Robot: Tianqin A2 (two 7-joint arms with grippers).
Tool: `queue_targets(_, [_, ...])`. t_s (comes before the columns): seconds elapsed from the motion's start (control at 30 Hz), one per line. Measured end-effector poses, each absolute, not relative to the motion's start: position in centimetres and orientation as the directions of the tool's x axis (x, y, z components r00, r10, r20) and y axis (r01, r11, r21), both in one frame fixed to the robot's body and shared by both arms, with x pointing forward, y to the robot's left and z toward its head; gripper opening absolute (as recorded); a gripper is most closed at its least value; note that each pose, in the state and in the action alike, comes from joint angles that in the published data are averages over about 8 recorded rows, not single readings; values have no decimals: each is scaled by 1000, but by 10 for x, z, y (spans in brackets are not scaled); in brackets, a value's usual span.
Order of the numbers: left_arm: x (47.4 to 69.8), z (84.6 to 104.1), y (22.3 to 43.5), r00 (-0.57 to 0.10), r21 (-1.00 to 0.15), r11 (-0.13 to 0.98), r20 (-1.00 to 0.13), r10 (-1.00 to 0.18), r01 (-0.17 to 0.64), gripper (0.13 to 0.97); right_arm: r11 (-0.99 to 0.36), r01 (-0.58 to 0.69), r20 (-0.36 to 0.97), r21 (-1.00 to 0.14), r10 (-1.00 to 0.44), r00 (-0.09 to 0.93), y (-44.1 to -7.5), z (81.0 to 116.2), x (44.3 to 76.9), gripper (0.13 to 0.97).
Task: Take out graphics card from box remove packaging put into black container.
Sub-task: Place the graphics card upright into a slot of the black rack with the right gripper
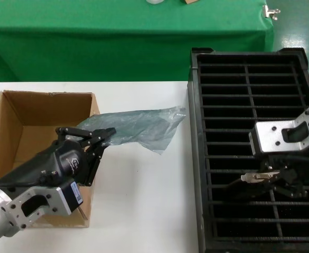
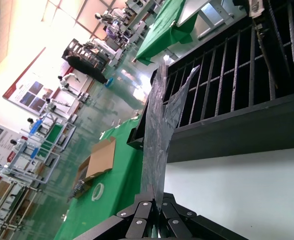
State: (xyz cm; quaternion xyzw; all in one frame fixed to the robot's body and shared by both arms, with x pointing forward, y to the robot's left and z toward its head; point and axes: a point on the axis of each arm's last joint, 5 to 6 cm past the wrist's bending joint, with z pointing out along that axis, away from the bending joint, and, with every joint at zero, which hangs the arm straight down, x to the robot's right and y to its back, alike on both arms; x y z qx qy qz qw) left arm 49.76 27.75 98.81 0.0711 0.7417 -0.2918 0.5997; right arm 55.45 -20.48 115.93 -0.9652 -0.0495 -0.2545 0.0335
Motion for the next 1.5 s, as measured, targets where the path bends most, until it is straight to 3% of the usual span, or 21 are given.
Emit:
queue_targets(0.77, [498,988,277,-271,-348,820,-931,-245,455,139,-987,148,459,-69,100,883,-199,1159,553,189])
queue_targets(1.5, [498,988,277,-271,-348,820,-931,-245,455,139,-989,147,493,-12,122,861,-209,1166,571,189])
